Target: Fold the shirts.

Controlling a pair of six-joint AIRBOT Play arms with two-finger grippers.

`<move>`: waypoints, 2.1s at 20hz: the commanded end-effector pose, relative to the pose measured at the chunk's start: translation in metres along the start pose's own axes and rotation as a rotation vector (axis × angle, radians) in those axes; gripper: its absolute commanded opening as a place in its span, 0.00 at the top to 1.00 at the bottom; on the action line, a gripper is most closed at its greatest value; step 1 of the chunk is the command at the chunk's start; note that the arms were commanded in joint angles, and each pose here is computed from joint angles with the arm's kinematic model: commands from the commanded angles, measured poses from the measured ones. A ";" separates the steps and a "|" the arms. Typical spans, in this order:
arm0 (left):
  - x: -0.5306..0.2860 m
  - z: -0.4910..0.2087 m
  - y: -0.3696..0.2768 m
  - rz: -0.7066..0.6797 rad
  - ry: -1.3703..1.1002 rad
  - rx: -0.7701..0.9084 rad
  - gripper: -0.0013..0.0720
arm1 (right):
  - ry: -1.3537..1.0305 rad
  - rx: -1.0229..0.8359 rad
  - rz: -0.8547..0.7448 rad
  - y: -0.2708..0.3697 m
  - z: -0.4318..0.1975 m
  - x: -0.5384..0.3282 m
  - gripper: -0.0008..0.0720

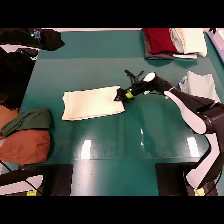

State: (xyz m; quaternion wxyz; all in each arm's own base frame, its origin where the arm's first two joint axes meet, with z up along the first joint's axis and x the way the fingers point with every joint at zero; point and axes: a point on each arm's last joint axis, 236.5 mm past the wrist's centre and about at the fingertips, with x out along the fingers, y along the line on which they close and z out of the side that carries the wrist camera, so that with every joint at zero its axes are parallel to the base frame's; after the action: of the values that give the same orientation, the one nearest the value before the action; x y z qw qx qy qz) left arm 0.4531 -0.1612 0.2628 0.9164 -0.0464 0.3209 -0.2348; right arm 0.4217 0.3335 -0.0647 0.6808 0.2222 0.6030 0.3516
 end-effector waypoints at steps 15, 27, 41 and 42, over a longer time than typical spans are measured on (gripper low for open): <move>0.014 -0.010 -0.106 -0.171 0.001 0.112 0.95 | -0.713 0.138 -0.515 -0.169 0.068 -0.449 0.97; 0.013 -0.006 -0.107 -0.176 -0.014 0.063 0.95 | -1.143 0.096 -0.513 -0.154 0.098 -0.587 0.97; 0.013 -0.014 -0.107 -0.176 0.021 0.072 0.95 | -0.946 0.080 -0.628 -0.109 0.018 -0.589 0.97; 0.013 -0.014 -0.107 -0.175 0.021 0.073 0.95 | -0.914 0.119 -0.660 -0.121 0.000 -0.584 0.97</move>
State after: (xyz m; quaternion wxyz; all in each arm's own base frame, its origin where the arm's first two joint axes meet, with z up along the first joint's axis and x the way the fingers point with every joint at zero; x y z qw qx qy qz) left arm 0.4107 -0.2613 0.2702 0.8902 -0.0409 0.3155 -0.3260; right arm 0.4663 -0.1787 0.2627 0.9495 0.1863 0.2512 -0.0262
